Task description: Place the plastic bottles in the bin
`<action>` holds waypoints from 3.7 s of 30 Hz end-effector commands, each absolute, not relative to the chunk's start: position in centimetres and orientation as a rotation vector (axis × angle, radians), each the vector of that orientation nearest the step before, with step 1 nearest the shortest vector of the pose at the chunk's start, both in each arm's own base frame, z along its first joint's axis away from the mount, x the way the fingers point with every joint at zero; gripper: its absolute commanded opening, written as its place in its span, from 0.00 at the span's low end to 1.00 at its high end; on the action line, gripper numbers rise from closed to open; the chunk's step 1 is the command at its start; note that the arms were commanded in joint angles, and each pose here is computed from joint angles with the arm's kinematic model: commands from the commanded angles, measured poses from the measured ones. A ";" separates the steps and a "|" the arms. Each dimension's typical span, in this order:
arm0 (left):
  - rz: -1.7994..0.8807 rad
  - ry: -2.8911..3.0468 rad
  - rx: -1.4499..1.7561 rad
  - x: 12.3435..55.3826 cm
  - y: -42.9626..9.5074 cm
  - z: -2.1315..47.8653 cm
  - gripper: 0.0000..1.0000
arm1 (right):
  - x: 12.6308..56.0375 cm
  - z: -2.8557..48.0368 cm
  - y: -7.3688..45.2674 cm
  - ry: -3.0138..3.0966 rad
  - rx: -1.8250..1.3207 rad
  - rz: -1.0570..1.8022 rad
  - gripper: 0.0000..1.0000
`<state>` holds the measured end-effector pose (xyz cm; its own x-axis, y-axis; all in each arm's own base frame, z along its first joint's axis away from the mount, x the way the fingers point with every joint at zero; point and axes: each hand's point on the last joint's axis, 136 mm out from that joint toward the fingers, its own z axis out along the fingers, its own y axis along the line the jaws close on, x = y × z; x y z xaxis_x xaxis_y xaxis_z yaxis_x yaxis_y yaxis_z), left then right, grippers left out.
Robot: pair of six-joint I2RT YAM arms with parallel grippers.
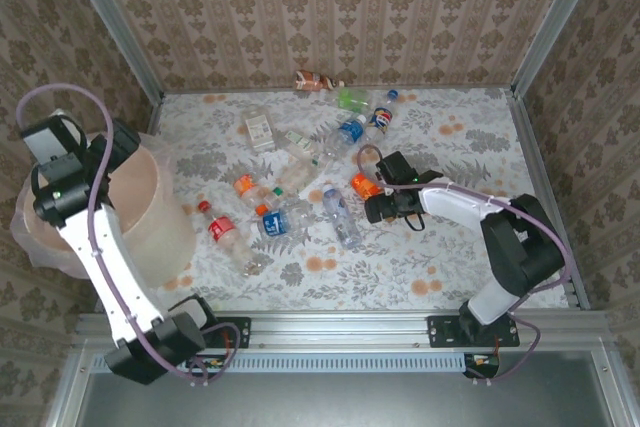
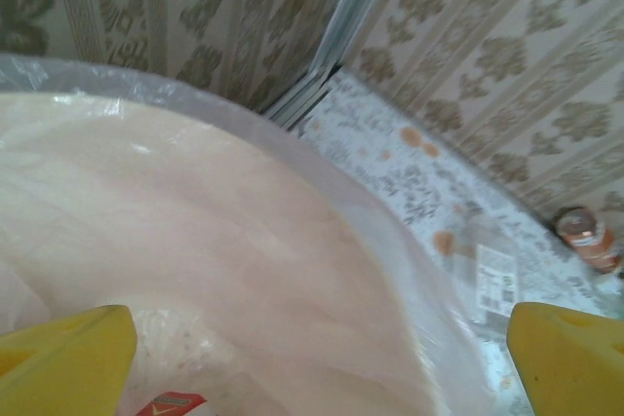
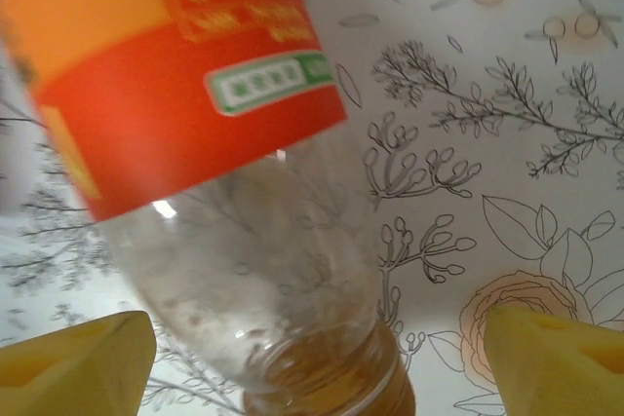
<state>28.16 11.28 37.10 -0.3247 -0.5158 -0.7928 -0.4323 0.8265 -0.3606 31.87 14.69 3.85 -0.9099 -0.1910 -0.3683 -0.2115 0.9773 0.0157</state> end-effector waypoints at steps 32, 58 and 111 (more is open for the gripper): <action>-0.770 1.933 0.241 33.4 -25.8 37.9 1.00 | 34.4 11.1 14.4 2.257 0.040 0.336 0.38; -1.354 2.012 0.587 32.4 -38.1 29.9 0.84 | 31.2 24.4 24.8 1.804 -0.328 1.097 0.39; 0.728 2.090 0.015 31.3 -0.7 40.4 0.50 | 36.7 19.8 13.6 1.975 0.175 0.469 1.00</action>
<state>33.10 -5.04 39.21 -0.5383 0.2308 -0.8105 -0.1362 0.9253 0.3539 36.34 13.81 19.40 -0.4508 0.3059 -0.8386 -0.0951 0.9176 0.3859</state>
